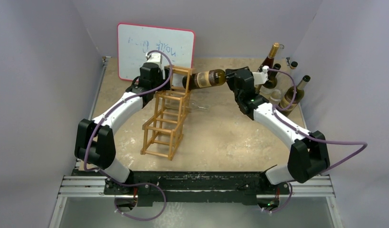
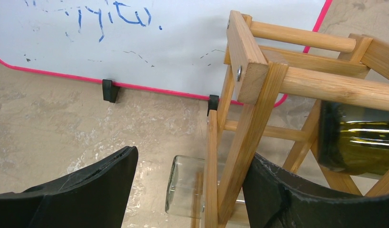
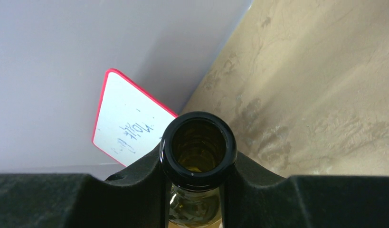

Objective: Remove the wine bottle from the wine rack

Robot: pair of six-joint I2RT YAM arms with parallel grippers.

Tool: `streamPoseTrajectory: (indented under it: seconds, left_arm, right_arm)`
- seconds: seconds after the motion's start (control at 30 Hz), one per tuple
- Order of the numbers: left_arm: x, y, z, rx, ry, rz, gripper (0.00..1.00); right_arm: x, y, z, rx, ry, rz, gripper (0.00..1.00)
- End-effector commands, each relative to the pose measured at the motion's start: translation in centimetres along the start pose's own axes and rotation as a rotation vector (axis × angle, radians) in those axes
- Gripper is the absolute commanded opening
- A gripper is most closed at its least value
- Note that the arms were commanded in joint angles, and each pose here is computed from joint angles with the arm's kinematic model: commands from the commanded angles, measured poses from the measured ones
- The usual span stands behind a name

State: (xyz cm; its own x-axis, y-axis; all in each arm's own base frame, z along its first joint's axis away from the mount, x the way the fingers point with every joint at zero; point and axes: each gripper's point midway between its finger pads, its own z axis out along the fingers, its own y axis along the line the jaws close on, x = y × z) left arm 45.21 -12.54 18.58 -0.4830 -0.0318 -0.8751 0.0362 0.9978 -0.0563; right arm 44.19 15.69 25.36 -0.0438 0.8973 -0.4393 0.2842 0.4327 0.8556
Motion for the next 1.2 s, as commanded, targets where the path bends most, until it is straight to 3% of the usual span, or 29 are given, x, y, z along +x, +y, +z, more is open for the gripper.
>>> streamPoseTrajectory:
  seconds: [0.0,0.3,0.53,0.73,0.93,1.17]
  left_arm:
    - [-3.5,1.9,-0.9,-0.086,-0.090,-0.029,0.76]
    - [-3.5,1.9,-1.0,-0.084,-0.087,-0.027,0.77]
    - [-3.6,1.8,-1.0,-0.081,-0.089,-0.026,0.77]
    - [-3.5,1.7,-1.0,-0.073,-0.086,-0.029,0.78]
    - [-3.6,1.6,-1.0,-0.070,-0.087,-0.030,0.78]
    - [-3.3,1.6,-0.9,-0.068,-0.080,-0.027,0.78]
  right_arm:
    - [-4.0,3.5,-1.6,-0.106,-0.112,-0.008,0.00]
    - [-6.0,6.4,-4.2,-0.209,-0.132,-0.254,0.00]
    - [-7.6,9.1,-7.7,-0.341,-0.134,-0.573,0.00]
    - [-8.7,6.1,-10.5,-0.307,-0.116,-0.771,0.00]
    - [-10.8,-1.1,-11.3,-0.040,-0.150,-0.842,0.00]
    - [-14.1,-6.9,-11.7,0.246,-0.299,-0.840,0.00]
